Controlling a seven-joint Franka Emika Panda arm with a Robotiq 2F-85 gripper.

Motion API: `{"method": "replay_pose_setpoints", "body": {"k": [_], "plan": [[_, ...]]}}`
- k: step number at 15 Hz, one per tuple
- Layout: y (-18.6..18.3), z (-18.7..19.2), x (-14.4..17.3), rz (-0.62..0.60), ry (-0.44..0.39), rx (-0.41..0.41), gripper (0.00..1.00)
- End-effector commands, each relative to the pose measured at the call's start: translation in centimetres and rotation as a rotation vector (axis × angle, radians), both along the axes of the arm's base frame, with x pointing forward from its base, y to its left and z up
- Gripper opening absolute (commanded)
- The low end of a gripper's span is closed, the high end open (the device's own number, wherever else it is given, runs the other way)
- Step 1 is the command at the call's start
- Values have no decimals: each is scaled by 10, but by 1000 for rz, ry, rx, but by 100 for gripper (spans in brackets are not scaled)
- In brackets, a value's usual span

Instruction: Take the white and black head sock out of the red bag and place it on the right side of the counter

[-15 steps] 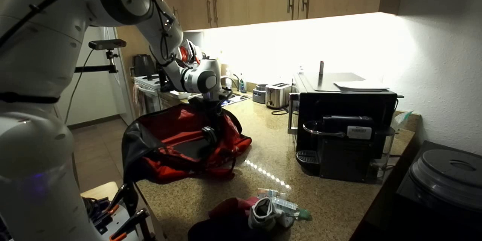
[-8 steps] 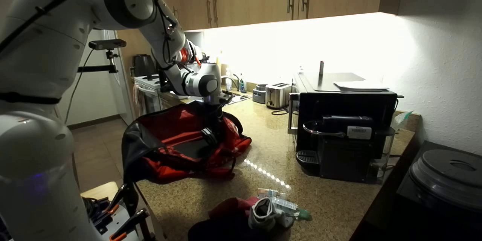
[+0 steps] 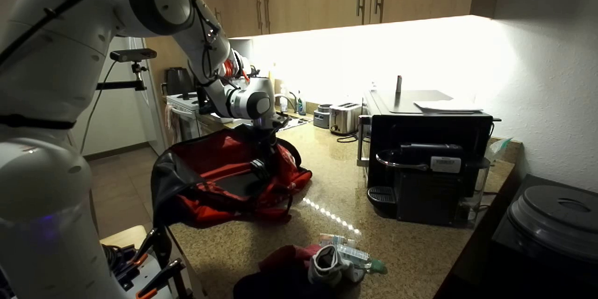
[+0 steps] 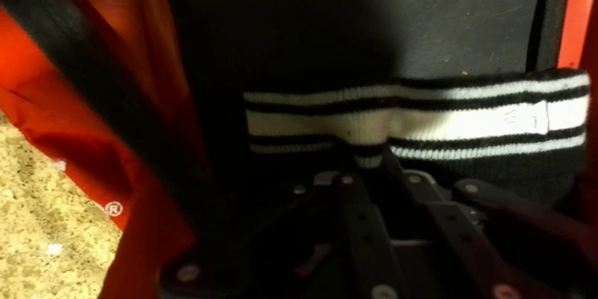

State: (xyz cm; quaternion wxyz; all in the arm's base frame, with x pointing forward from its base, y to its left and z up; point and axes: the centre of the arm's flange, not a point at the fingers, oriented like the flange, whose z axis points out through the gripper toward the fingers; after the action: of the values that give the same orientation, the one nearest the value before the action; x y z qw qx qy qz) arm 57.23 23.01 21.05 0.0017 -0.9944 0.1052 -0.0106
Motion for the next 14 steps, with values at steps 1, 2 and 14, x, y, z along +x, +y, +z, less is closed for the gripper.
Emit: {"method": "replay_pose_setpoints", "body": {"k": [1,2,14], "plan": [[0,5,-8,2,29,-24,4],[1,12,-15,-4,42,-29,7],[38,147,-90,27,115,-129,6]]}}
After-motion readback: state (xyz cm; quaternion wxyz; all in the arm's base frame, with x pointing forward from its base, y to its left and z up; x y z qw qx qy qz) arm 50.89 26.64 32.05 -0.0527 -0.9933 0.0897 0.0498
